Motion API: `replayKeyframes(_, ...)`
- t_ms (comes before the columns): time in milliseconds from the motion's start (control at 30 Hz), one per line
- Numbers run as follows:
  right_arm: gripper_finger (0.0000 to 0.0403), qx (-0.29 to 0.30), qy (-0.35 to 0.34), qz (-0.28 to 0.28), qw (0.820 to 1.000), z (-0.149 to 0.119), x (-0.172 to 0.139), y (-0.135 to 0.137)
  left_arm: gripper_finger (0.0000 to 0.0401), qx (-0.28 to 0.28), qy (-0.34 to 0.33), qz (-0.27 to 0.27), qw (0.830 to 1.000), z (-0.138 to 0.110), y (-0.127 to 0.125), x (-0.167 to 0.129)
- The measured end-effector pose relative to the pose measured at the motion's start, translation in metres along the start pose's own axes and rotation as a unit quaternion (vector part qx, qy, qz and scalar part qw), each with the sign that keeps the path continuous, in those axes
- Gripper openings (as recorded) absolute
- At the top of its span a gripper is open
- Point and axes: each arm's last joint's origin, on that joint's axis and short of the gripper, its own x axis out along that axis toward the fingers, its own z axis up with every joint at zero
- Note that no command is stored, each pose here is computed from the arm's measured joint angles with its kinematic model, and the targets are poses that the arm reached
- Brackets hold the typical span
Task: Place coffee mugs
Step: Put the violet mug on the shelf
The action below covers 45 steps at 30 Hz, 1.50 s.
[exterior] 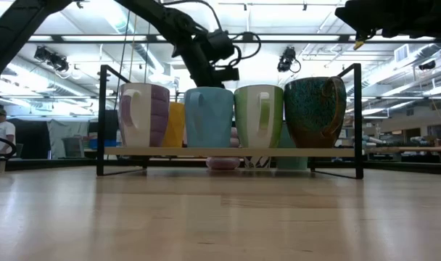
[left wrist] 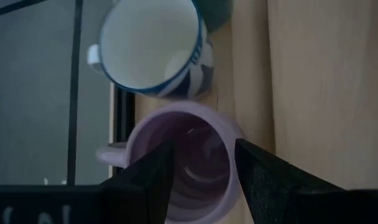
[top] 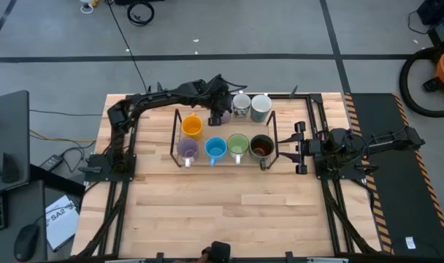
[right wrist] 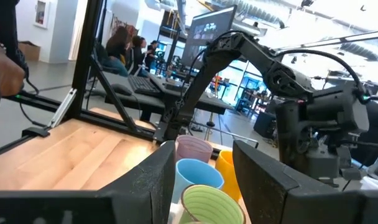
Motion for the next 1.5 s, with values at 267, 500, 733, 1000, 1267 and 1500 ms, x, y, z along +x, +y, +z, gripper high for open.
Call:
replayKeyframes(267, 0.0166, -0.002, 0.016, 0.005, 1.0, -0.004, 0.003, 0.002, 0.0176, 0.015, 0.023, -0.021, 0.999, -0.007, -0.002, 0.006)
replayKeyframes(500, 0.0166, -0.004, 0.03, 0.01, 0.999, -0.007, 0.006, 0.003, 0.0176, 0.0, 0.041, -0.043, 0.998, -0.016, 0.001, 0.007)
replayKeyframes(733, 0.0166, -0.014, 0.044, 0.011, 0.999, -0.01, 0.009, 0.004, 0.0167, 0.011, 0.072, -0.047, 0.996, -0.019, -0.005, 0.015)
replayKeyframes(1000, 0.0166, -0.015, 0.051, 0.011, 0.999, -0.012, 0.01, 0.005, 0.0147, 0.014, 0.087, -0.051, 0.995, -0.021, -0.009, 0.021)
replayKeyframes(1267, 0.0166, -0.018, 0.052, 0.009, 0.998, -0.012, 0.01, 0.005, 0.0141, 0.015, 0.091, -0.053, 0.994, -0.022, -0.009, 0.021)
replayKeyframes(1500, 0.0166, -0.018, 0.052, 0.009, 0.998, -0.012, 0.01, 0.005, 0.0141, 0.016, 0.089, -0.053, 0.995, -0.02, -0.011, 0.021)
